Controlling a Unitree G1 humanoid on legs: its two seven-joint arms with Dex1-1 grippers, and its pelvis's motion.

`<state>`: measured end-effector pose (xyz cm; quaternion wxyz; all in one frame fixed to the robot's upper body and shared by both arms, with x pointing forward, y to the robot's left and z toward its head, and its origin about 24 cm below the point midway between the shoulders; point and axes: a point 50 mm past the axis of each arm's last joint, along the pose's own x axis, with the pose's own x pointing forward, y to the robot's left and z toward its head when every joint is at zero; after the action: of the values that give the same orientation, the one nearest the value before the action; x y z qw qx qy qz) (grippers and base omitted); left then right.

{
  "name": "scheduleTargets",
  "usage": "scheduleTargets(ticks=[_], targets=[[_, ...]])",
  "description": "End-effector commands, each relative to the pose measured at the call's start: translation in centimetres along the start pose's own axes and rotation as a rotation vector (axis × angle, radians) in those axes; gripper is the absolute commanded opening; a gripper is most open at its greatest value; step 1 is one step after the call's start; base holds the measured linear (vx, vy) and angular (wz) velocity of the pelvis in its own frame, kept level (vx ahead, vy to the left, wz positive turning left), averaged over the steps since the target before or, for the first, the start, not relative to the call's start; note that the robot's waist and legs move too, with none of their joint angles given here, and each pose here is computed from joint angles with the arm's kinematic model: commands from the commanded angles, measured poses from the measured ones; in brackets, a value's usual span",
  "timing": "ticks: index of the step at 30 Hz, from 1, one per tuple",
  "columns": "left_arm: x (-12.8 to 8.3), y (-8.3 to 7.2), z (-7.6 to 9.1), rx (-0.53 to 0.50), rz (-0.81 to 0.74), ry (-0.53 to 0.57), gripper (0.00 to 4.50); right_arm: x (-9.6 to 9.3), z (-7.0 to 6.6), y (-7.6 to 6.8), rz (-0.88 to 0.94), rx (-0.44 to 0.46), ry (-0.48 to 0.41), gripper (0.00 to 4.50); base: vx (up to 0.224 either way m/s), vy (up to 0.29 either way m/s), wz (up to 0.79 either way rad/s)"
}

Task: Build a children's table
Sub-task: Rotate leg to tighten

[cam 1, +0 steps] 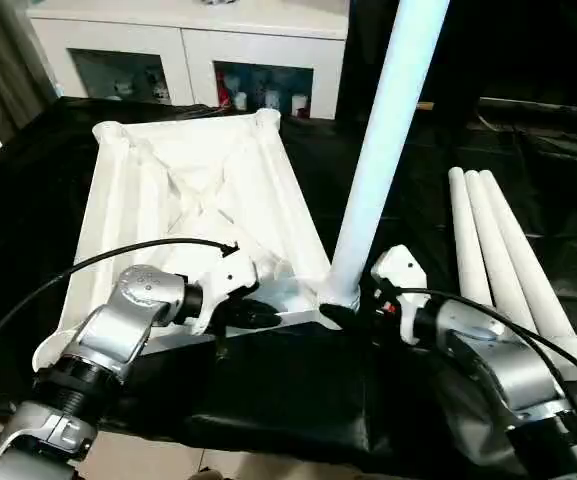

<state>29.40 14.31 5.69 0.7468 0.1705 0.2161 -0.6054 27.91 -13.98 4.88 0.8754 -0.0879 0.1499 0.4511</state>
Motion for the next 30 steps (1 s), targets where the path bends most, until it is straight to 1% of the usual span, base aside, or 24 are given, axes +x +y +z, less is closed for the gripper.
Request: scheduleTargets(ticks=[1, 6, 7, 9, 11, 13, 15, 16, 19, 21, 24, 26, 29, 30], targets=[[0.1, -0.4, 1.3, 0.064, -0.056, -0.047, 0.00, -0.3, 0.4, -0.3, -0.016, -0.009, -0.004, 3.88, 0.000, 0.000, 0.00], [0.1, -0.6, 1.3, 0.065, -0.067, -0.052, 0.00, -0.1, 0.6, -0.2, -0.005, 0.005, -0.020, 3.88, 0.000, 0.000, 0.00], [0.1, -0.6, 1.3, 0.065, -0.067, -0.052, 0.00, -0.1, 0.6, -0.2, -0.005, 0.005, -0.020, 3.71, 0.000, 0.000, 0.00], [0.2, -0.6, 1.4, 0.070, -0.067, -0.048, 0.00, 0.1, 0.5, 0.1, 0.013, 0.011, -0.029, 3.71, 0.000, 0.000, 0.00], [0.2, -0.7, 1.4, 0.070, -0.071, -0.048, 0.00, 0.2, 0.4, 0.3, 0.020, 0.011, -0.032, 3.44, 0.000, 0.000, 0.00], [0.2, -0.7, 1.3, 0.070, -0.075, -0.045, 0.00, 0.3, 0.3, 0.4, 0.026, 0.012, -0.034, 3.33, 0.000, 0.000, 0.00], [0.2, -0.7, 1.3, 0.070, -0.076, -0.043, 0.00, 0.3, 0.2, 0.5, 0.030, 0.017, -0.036, 3.08, 0.000, 0.000, 0.00], [0.2, -0.7, 1.3, 0.070, -0.075, -0.043, 0.00, 0.3, 0.2, 0.5, 0.031, 0.019, -0.036, 3.08, 0.000, 0.000, 0.00], [0.2, -0.5, 1.2, 0.069, -0.076, -0.041, 0.00, 0.4, -0.1, 0.7, 0.026, 0.028, -0.036, 2.82, 0.000, 0.000, 0.00], [0.2, -0.5, 1.2, 0.069, -0.076, -0.040, 0.00, 0.5, -0.1, 0.7, 0.020, 0.031, -0.036, 2.77, 0.000, 0.000, 0.00], [0.3, -0.5, 1.2, 0.066, -0.075, -0.040, 0.00, 0.6, -0.7, 0.9, 0.006, 0.050, -0.027, 2.74, 0.000, 0.000, 0.00], [0.4, -0.5, 1.2, 0.064, -0.073, -0.040, 0.00, 0.7, -0.8, 1.0, 0.006, 0.054, -0.025, 2.73, 0.000, 0.000, 0.00], [1.7, 0.3, 1.6, 0.045, 0.040, -0.053, 0.00, 1.4, -1.7, 0.6, -0.138, 0.103, -0.011, 2.72, 0.000, 0.000, 0.00], [2.4, 0.7, 1.7, 0.029, 0.099, -0.045, 0.00, 1.8, -2.0, 0.3, -0.203, 0.142, -0.008, 2.72, 0.000, 0.000, 0.00]])
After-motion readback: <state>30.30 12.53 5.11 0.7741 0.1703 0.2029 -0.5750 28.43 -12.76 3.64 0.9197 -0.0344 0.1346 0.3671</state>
